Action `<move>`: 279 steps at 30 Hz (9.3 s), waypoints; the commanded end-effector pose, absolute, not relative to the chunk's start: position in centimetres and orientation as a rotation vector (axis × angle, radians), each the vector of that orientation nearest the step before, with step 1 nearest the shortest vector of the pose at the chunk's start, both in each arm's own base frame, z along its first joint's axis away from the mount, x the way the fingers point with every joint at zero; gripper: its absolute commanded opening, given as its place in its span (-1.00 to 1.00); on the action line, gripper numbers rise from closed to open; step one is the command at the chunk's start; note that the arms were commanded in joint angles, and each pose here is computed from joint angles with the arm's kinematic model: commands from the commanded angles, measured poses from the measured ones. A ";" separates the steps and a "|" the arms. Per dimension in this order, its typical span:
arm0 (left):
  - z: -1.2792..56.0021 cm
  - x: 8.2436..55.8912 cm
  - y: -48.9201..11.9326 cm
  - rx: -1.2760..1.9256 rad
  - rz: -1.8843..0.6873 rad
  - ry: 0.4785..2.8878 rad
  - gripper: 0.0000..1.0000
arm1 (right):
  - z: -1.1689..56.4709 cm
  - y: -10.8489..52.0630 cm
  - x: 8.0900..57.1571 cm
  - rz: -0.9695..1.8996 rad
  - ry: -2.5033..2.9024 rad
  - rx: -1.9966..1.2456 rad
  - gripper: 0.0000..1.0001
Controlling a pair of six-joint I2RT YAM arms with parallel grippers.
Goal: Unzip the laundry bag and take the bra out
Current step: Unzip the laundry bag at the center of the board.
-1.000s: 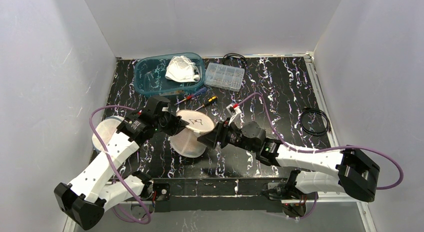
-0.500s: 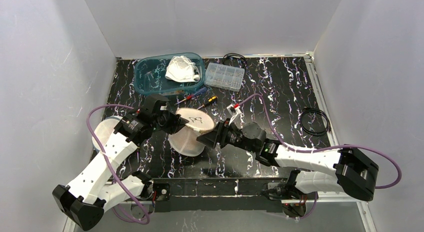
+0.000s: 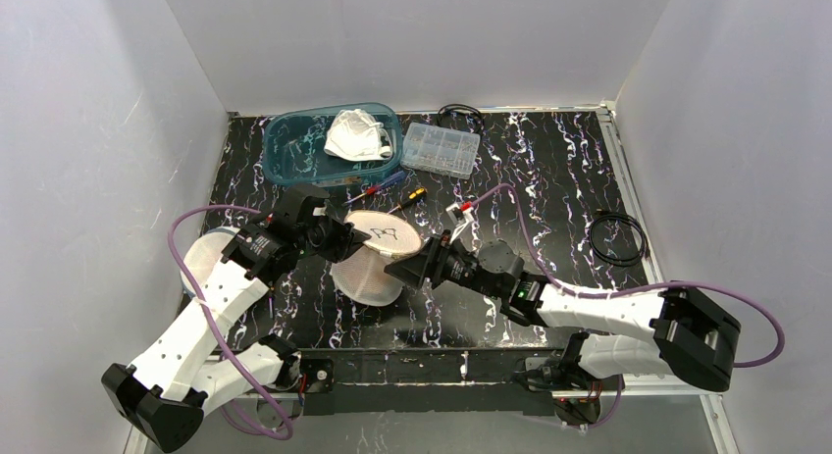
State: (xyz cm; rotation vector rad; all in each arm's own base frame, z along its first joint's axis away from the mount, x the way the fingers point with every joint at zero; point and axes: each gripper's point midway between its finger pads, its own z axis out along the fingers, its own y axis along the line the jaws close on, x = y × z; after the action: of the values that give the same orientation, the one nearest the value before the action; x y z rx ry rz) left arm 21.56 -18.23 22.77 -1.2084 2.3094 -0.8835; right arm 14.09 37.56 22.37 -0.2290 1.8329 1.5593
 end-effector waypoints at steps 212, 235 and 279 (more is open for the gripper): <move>14.5 20.4 -28.1 -0.554 -1.105 2.531 -0.24 | 16.8 32.1 13.7 1.169 1.959 -0.258 -0.97; 16.3 20.7 -28.4 -0.378 -1.095 2.506 -1.00 | 15.4 27.8 13.6 0.956 2.061 -0.279 -0.97; 17.2 20.1 -25.4 -0.079 -1.163 2.453 0.79 | 18.0 31.6 13.4 1.119 1.965 -0.313 -0.97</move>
State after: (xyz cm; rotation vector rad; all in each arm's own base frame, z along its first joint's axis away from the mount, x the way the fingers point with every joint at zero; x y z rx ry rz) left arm 21.54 -27.83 17.14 0.0733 2.4419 -1.2352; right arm 13.18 31.00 16.88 -0.3509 2.0130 1.0764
